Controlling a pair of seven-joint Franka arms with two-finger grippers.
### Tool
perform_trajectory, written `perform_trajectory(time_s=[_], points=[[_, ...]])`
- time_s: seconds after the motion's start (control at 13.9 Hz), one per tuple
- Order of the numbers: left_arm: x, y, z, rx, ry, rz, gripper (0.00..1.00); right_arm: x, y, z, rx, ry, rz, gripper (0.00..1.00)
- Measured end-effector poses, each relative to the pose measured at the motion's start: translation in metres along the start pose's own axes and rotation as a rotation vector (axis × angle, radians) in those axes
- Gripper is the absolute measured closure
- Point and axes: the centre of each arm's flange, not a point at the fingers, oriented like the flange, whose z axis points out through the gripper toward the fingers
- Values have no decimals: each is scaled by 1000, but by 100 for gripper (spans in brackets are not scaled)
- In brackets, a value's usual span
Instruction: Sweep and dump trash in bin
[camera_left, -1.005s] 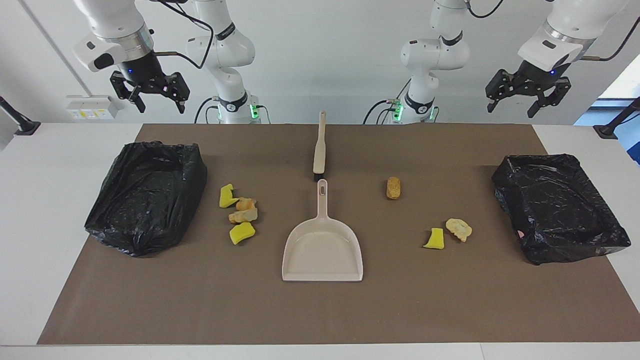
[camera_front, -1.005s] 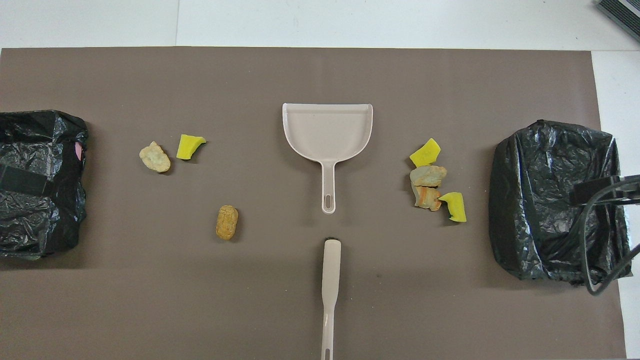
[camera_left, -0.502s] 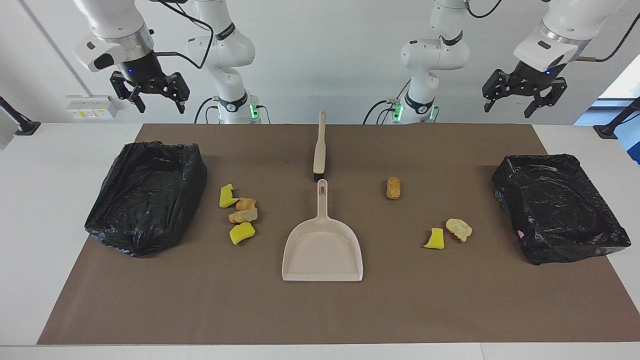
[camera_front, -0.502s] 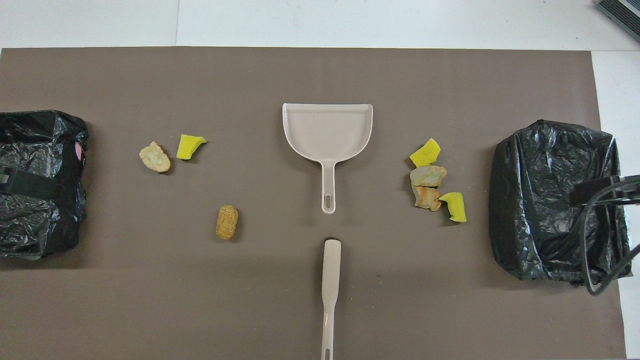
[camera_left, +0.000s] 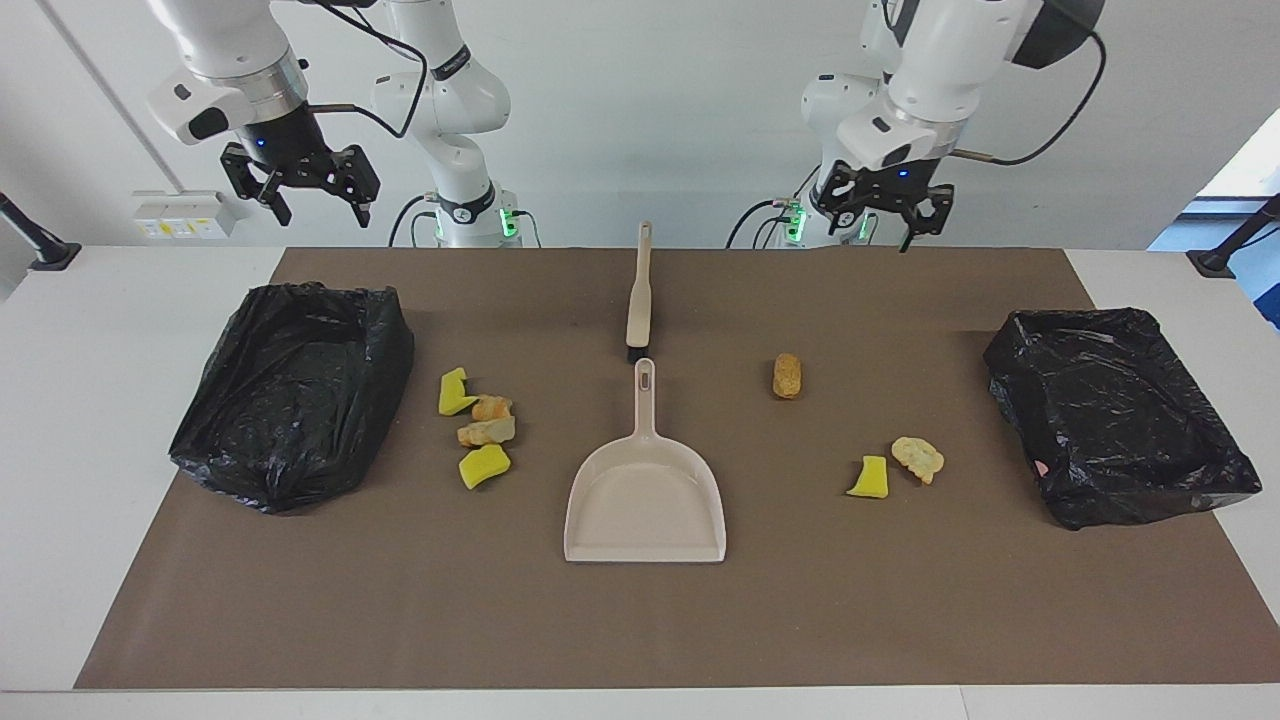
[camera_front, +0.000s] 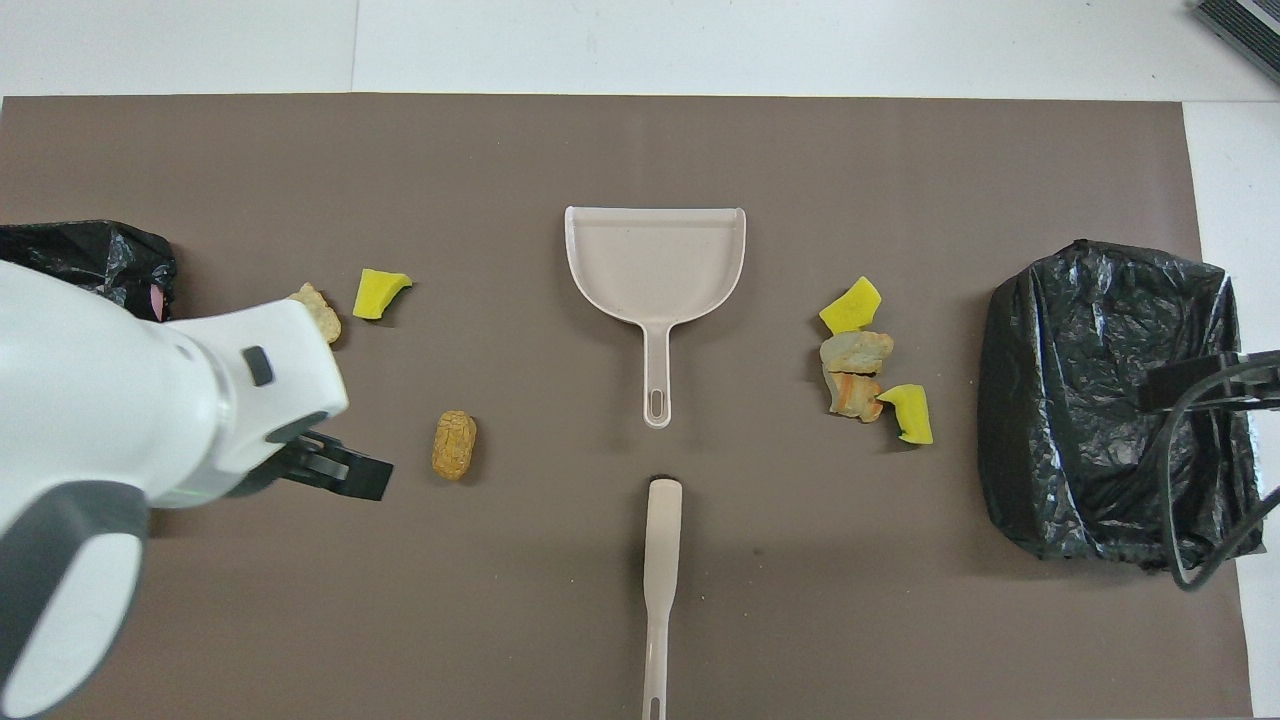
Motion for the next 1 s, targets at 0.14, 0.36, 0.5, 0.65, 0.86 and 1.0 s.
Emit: perform_trajectory(time_s=[0.14, 0.36, 0.5, 0.65, 0.86, 1.0], points=[[-1, 53, 38, 6, 11, -14, 0, 0, 0, 1, 0, -2, 0, 0], [-12, 117, 86, 3, 42, -40, 0, 6, -2, 10, -1, -9, 16, 0], [-23, 154, 116, 4, 45, -49, 0, 20, -16, 22, -3, 6, 16, 0], [-31, 194, 155, 5, 45, -61, 0, 29, -32, 32, -5, 5, 4, 0], [-40, 238, 203, -1, 56, -70, 0, 33, -34, 33, -5, 16, 1, 0], [-49, 251, 219, 8, 44, -61, 0, 39, -41, 38, 1, 32, -9, 0]])
